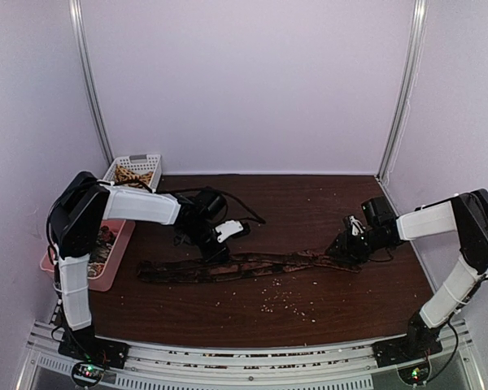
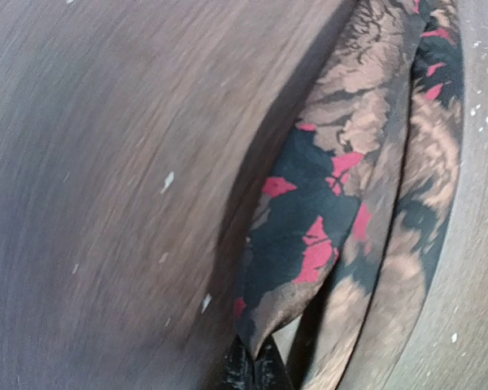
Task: Roll the ties
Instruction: Adjust the tie at the center of the board.
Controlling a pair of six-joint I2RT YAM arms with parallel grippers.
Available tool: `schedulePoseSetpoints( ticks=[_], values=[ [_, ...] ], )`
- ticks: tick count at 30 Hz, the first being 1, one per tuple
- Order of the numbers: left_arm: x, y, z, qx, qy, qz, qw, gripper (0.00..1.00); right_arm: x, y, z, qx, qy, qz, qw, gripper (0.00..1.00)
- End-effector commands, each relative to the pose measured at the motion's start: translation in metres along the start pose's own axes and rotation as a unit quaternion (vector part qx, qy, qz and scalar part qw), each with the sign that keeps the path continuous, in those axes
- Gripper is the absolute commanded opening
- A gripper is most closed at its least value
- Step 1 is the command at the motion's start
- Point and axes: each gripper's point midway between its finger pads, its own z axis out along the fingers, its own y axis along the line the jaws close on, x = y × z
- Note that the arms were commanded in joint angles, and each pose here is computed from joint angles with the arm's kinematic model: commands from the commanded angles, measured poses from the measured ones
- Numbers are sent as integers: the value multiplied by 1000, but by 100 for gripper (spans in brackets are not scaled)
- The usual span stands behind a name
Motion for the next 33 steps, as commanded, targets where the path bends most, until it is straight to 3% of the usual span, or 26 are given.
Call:
schedulePoseSetpoints(
  ticks=[1, 7, 16, 33],
  values=[
    [5, 11, -19, -27, -12, -31, 999, 0, 28, -30, 2, 54, 33, 25, 998, 44],
    [35, 25, -28, -42, -1, -84, 996, 0, 29, -38, -2, 61, 29, 33, 997, 44],
    [70, 27, -24, -59, 50, -106, 991, 0, 21, -35, -12, 65, 12, 33, 997, 44],
    [61, 23, -22, -43, 35, -105, 993, 0, 36, 4, -43, -5, 7, 16, 1000, 47]
  ],
)
